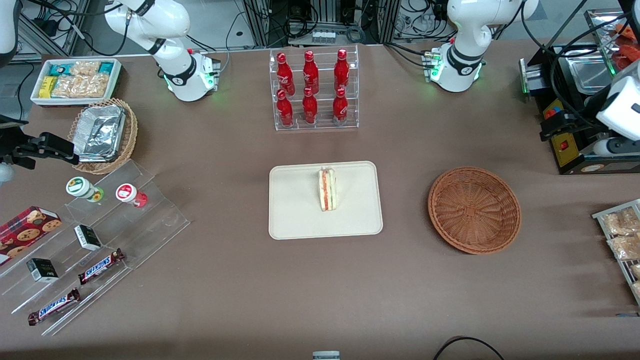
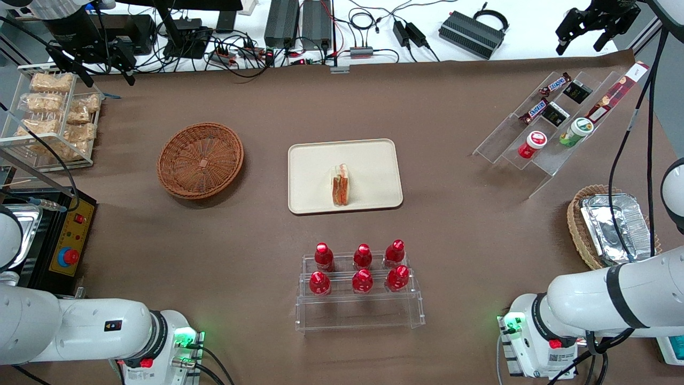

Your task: Place sandwich from basket to tray

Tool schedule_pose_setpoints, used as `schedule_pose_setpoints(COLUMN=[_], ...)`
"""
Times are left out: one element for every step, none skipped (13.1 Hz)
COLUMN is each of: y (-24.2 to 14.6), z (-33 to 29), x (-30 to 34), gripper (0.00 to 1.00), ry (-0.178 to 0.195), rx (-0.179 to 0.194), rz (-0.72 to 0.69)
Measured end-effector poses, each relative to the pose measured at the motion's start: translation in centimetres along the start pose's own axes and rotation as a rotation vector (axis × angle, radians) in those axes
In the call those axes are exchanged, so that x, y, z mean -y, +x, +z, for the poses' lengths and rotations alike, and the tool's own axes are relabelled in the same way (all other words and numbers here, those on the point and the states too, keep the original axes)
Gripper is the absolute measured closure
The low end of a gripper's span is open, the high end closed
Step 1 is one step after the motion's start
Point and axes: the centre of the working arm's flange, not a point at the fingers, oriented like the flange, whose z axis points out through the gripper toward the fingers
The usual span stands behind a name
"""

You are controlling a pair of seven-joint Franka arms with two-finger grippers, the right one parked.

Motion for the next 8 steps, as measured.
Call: schedule_pose_setpoints(y=[0.1, 0.4, 0.5, 0.6, 0.7, 0.7, 0.7, 0.8], z=[-0.4, -0.9, -1.3, -1.6, -1.7, -1.7, -1.6, -1.5], x=[0.0, -0.3, -0.7, -1.2, -1.9, -2.7, -3.5, -3.9], gripper=[0.00, 0.00, 0.00, 0.00, 0.00, 0.00, 0.00, 0.00], ry=[-0.003, -0.011, -0.024, -0.031, -0.032, -0.031, -0.029, -0.029], rx=[-0.008, -0.019, -0.028, -0.034, -0.037, -0.037, -0.035, -0.034], rz=[0.003, 0.008, 0.015, 0.024, 0.036, 0.052, 0.065, 0.072])
